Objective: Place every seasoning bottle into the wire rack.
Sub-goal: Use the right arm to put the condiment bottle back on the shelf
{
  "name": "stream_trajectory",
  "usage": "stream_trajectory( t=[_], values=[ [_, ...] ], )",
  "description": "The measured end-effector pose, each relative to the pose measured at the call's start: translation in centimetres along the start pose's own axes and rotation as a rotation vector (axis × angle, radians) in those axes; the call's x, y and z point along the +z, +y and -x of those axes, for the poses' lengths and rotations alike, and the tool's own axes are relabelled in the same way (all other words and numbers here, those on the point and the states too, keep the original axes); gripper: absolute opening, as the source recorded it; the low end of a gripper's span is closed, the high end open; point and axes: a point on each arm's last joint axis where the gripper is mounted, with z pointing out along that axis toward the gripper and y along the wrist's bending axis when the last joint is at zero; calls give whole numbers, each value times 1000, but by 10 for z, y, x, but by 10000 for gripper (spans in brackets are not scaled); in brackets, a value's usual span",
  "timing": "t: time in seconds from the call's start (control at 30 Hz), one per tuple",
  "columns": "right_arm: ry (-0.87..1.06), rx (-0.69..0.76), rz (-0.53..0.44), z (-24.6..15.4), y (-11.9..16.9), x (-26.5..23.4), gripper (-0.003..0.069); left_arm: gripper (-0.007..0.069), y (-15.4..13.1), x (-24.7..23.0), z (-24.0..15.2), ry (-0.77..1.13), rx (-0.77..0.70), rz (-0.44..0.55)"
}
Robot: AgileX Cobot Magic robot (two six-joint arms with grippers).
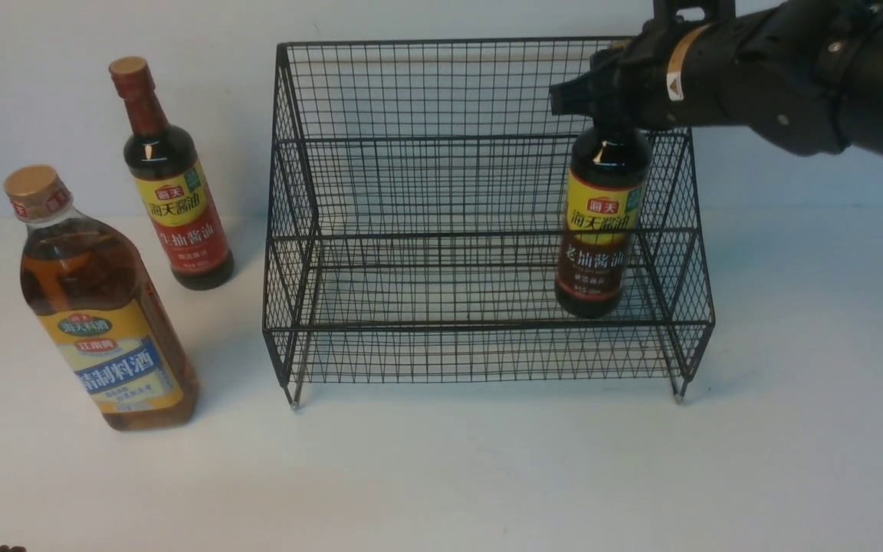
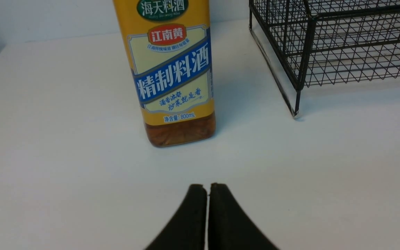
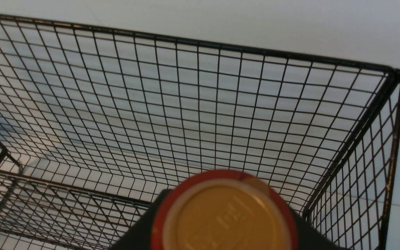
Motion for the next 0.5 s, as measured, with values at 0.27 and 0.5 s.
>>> stream_trajectory(
  t=[0.27, 0.5],
  values=[
    [12, 6, -4, 0, 0, 0, 269, -5, 0, 0, 0, 0, 0, 0],
    [3, 14, 1, 6, 1, -7, 372, -5, 0, 0, 0, 0, 0, 0]
  ],
)
